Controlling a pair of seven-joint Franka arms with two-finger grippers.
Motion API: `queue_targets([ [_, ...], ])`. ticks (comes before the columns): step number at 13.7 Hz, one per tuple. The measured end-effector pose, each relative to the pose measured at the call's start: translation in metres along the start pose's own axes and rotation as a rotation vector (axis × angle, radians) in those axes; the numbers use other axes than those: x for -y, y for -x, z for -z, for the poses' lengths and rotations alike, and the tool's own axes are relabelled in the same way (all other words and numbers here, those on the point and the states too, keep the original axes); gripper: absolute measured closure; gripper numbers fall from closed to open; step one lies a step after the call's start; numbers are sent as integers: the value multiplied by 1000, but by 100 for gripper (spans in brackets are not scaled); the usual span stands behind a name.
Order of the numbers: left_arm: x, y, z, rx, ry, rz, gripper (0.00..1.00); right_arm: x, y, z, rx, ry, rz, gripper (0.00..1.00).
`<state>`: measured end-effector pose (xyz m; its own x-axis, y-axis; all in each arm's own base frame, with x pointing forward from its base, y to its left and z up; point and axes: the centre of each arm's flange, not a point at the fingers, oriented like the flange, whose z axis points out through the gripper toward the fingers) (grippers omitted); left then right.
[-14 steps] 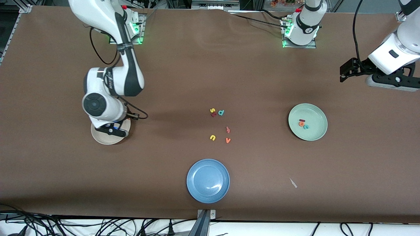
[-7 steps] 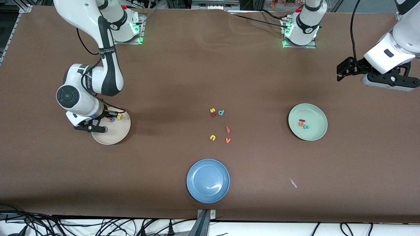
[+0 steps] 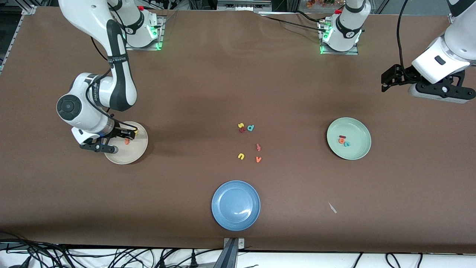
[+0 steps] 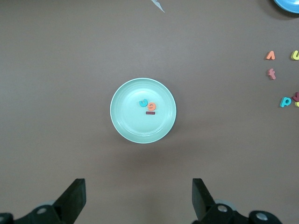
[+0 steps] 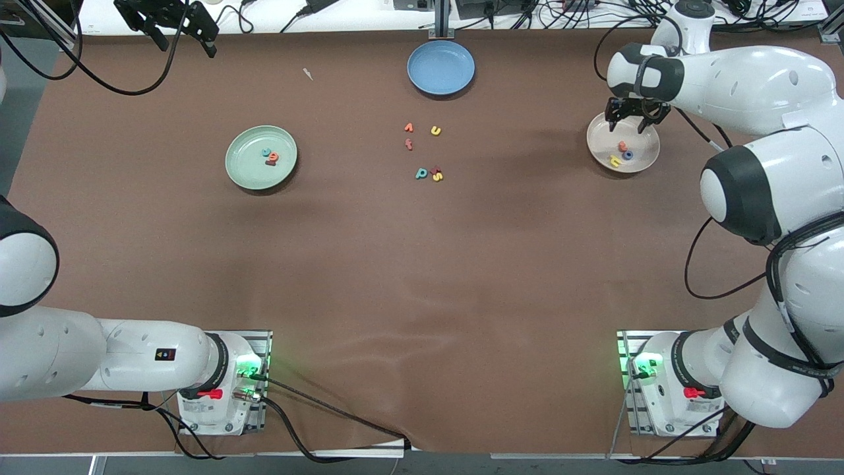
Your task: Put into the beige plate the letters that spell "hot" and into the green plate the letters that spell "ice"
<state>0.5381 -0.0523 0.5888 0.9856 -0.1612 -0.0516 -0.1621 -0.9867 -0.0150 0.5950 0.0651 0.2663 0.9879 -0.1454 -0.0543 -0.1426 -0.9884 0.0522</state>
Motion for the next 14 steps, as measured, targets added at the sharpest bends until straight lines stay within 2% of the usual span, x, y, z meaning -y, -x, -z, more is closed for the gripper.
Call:
queue_targets([
  [2, 0, 0, 0, 2, 0, -1, 0, 15, -3, 14, 34, -15, -37, 0],
  [7, -3, 0, 0, 2, 0, -6, 0, 47, -2, 36, 111, -24, -138, 0],
  [11, -4, 3, -1, 28, 1, -6, 0, 55, -2, 41, 135, -22, -129, 0],
  [14, -4, 4, -2, 35, 2, -6, 0, 45, -7, 29, 169, 13, -60, 0],
])
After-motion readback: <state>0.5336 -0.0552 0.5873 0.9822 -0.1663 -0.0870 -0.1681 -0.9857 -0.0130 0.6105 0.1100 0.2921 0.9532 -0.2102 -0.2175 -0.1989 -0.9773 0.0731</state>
